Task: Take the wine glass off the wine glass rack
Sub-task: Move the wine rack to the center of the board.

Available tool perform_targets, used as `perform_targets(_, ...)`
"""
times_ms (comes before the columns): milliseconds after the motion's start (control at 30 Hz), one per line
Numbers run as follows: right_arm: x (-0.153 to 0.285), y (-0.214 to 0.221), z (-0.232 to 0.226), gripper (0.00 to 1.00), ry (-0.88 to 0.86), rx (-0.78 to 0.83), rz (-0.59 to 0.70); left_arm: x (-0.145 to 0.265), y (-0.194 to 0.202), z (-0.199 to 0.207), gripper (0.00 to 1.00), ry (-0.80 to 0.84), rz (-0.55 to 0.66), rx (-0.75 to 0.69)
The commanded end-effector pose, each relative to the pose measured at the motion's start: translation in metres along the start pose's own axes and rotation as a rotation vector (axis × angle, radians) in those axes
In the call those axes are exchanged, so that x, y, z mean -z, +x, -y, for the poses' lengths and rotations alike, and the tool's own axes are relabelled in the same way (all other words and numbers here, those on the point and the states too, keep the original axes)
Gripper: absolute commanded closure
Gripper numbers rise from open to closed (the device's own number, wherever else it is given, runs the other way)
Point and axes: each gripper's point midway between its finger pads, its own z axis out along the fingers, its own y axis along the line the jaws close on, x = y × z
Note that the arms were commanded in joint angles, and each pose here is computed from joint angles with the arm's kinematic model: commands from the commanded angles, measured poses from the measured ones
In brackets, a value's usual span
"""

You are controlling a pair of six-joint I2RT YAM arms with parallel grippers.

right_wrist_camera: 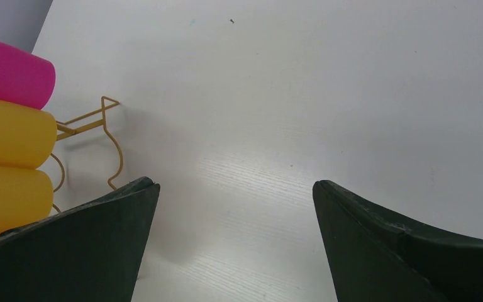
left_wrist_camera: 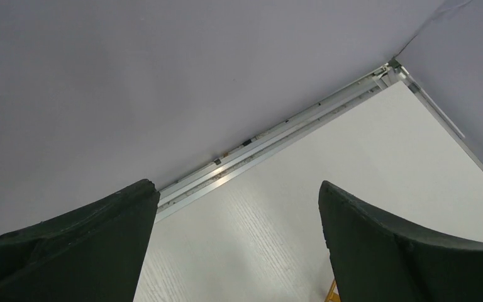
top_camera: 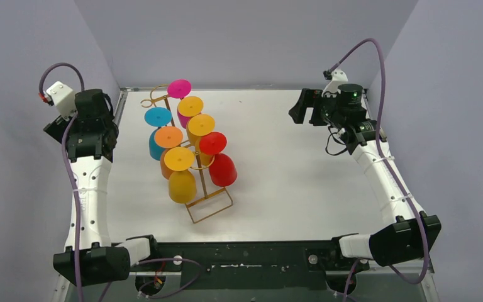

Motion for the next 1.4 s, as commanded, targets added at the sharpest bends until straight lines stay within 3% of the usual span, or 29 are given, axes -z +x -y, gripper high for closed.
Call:
perform_targets(0, -0.002, -0.004, 0.003, 0.00, 0.016, 0.005, 0.027, -0.001, 0.002, -0.008, 0.03, -0.032, -0.013, 0.073)
perform_targets(200, -0.011, 0.013, 0.008, 0.00, 0.025, -0.029, -0.008, -0.017, 0.066, -0.021, 0.03, -0.059, -0.148, 0.049)
perform_targets(367, -0.015, 0.027, 0.012, 0.00, 0.033, -0.048, -0.038, -0.040, 0.123, -0.042, 0.03, -0.097, -0.380, 0.069)
perform_targets(600, -0.014, 0.037, 0.017, 0.00, 0.054, -0.055, -0.044, -0.042, 0.205, -0.027, 0.03, 0.070, -0.696, 0.159)
perform_targets(967, -0.018, 0.051, 0.022, 0.00, 0.065, -0.064, -0.076, -0.005, 0.279, 0.020, 0.03, 0.403, -0.835, 0.376)
perform_targets(1167, -0.019, 0.057, 0.024, 0.00, 0.071, -0.073, -0.090, 0.018, 0.308, 0.041, 0.04, 0.463, -0.887, 0.367)
perform_targets(1367, -0.019, 0.063, 0.023, 0.00, 0.068, -0.087, -0.104, 0.046, 0.328, 0.074, 0.12, 0.559, -0.931, 0.360)
